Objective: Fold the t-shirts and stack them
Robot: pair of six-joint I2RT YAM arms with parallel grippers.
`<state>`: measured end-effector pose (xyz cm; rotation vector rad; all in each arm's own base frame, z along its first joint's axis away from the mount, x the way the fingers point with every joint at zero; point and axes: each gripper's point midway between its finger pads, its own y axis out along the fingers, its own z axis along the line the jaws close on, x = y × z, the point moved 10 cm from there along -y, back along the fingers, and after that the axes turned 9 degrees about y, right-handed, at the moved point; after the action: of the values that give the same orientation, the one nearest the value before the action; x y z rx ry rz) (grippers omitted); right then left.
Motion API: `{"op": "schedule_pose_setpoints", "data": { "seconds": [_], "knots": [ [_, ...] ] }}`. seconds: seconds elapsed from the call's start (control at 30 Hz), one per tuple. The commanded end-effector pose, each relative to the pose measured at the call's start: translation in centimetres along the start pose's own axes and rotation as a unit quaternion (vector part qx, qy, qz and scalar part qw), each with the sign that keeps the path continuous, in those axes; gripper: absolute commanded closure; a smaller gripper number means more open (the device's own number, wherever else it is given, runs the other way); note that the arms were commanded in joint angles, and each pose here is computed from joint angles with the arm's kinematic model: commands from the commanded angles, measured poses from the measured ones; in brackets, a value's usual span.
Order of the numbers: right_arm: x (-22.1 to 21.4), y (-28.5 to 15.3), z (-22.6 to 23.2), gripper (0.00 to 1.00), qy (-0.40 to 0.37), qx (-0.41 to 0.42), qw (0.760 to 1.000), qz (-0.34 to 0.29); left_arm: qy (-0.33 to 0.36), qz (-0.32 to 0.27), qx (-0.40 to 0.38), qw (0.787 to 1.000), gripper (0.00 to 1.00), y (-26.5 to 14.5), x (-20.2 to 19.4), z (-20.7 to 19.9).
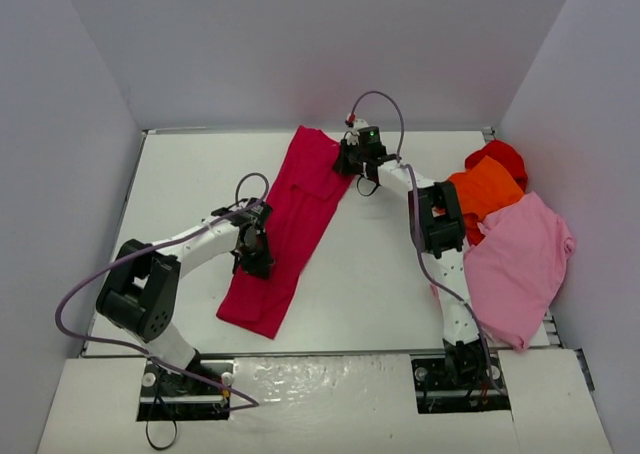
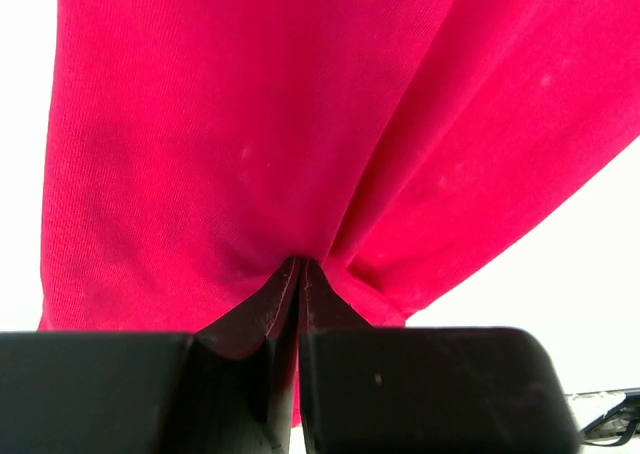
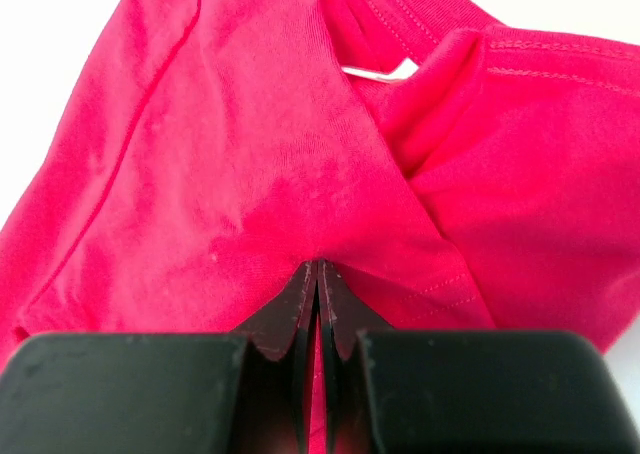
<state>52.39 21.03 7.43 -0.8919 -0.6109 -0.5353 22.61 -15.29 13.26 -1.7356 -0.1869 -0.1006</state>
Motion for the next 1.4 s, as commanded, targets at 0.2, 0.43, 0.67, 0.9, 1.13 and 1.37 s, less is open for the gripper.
{"op": "schedule_pose_setpoints", "data": {
  "seconds": [0.2,0.43,0.67,0.9,1.13,1.37],
  "knots": [
    [5.3,-14.8,10.6,0.99,-0.065,-0.014,0.989,-0.135,0.007,-0.080,-0.010,0.997,0.96,-2.4,1.8,-2.1],
    [4.1,-21.2,12.9,0.98,-0.028,-0.016,0.990,-0.141,0.013,-0.120,-0.006,0.993,0.82,-4.9,1.9,-2.4],
    [-6.5,-22.6,16.1,0.85,0.011,0.034,0.999,-0.018,0.012,-0.122,0.026,0.992,0.78,-7.3,0.8,-1.2],
    [-15.0,-24.1,20.5,0.69,-0.012,0.063,0.996,0.057,0.005,-0.105,0.051,0.993,0.72,-9.6,-1.2,0.3],
    [-19.4,-24.6,22.4,0.67,-0.031,0.075,0.991,0.109,-0.006,-0.063,0.052,0.997,0.69,-8.0,-2.9,1.0],
    [-20.2,-22.3,19.3,0.96,-0.061,-0.032,0.995,0.075,0.001,-0.065,0.038,0.997,0.69,-6.5,-2.2,0.4]
  ]
}}
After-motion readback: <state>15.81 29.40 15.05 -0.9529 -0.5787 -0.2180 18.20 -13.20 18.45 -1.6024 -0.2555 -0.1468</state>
